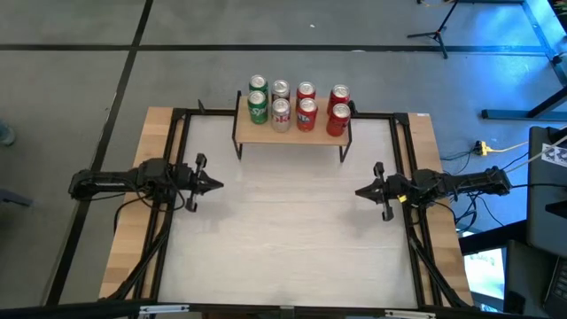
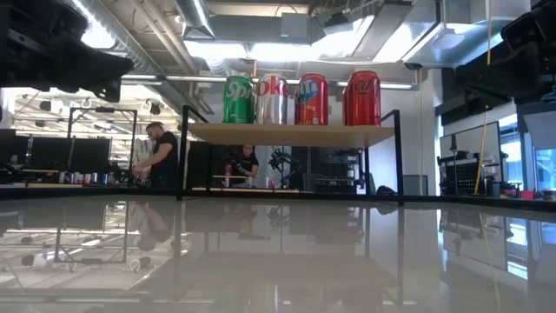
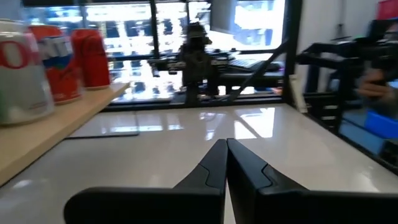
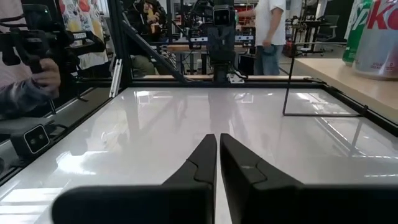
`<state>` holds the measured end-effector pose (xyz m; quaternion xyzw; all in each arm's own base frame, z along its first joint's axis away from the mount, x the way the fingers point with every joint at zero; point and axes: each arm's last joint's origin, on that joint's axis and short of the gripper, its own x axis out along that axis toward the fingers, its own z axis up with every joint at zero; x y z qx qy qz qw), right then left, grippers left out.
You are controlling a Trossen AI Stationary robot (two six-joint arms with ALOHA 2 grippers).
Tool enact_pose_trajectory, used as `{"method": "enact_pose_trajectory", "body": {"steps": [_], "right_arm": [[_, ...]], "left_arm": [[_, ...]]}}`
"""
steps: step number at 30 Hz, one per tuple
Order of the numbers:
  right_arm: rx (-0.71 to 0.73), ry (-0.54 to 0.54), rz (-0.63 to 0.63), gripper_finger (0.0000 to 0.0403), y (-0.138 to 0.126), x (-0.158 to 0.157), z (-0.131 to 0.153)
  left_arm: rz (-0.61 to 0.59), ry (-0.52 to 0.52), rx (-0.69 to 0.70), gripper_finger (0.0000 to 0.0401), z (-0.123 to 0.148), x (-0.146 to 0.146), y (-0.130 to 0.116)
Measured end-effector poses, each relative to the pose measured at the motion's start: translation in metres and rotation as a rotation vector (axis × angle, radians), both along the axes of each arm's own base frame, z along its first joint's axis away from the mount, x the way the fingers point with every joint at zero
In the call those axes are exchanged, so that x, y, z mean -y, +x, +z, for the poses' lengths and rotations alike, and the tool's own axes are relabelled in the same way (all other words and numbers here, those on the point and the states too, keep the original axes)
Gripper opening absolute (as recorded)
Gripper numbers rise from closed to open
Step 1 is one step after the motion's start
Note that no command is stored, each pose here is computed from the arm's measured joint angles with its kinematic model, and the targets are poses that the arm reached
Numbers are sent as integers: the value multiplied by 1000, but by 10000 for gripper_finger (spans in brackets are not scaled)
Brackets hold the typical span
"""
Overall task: Place canned beverage on shelf
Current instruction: Return to Home Position
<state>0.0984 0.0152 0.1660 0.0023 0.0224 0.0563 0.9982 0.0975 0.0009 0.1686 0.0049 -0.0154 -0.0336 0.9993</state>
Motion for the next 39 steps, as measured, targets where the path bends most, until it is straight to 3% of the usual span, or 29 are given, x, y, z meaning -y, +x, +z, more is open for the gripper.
{"method": "enact_pose_trajectory", "body": {"steps": [7,39], "right_arm": [[-5,8,-2,19,0,0,0],[-6,10,-3,19,0,0,0]], "left_arm": [[73,0,3,1,0,-2,0],[72,1,7,1,1,-2,0]]}}
